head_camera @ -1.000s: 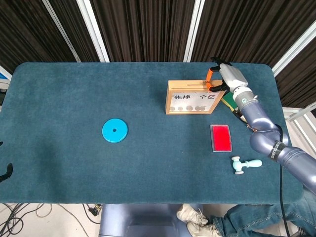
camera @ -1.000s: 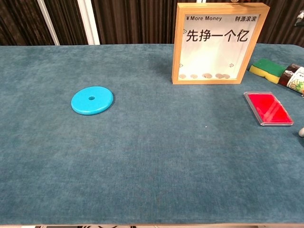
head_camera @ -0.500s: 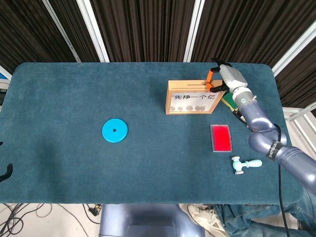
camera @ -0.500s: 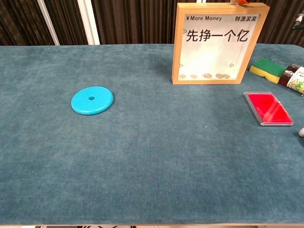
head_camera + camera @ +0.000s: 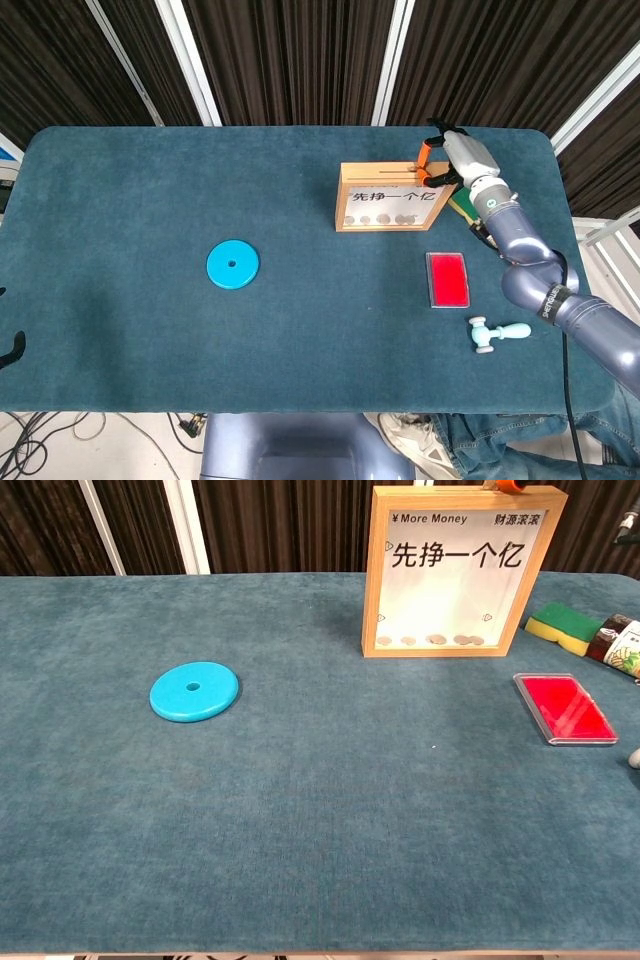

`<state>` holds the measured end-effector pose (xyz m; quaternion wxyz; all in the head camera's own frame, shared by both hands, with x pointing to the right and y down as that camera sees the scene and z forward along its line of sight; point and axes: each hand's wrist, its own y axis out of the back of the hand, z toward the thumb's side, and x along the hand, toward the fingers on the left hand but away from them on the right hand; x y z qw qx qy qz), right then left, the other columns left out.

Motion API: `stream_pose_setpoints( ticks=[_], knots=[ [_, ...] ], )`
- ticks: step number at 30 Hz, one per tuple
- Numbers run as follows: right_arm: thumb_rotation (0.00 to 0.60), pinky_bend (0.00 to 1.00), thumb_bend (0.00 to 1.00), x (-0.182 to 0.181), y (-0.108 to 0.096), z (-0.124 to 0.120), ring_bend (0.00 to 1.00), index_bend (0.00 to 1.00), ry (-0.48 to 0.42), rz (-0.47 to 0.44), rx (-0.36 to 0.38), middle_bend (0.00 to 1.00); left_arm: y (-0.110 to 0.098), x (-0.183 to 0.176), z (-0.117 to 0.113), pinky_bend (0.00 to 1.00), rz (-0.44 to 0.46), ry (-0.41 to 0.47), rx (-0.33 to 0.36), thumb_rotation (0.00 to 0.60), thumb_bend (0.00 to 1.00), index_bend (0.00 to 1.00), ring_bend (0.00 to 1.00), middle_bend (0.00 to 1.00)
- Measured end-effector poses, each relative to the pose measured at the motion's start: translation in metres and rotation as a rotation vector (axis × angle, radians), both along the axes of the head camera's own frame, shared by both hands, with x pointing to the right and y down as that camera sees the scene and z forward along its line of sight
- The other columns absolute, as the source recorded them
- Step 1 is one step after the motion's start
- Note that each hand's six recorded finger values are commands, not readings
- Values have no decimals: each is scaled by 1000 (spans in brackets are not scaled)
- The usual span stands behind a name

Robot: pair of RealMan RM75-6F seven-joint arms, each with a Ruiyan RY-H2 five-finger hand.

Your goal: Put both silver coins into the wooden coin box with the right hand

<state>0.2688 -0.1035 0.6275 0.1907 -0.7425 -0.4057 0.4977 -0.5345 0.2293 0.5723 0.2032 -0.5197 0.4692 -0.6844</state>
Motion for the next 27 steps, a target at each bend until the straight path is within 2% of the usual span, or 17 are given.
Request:
stream_pose_setpoints(
  ticks=[27],
  knots=[
    [600,0,616,3,4,-1,0,591,-6,-3,-29,20,0,0,0,0,-8,-6,-9,600,412,153,0,0]
  ],
)
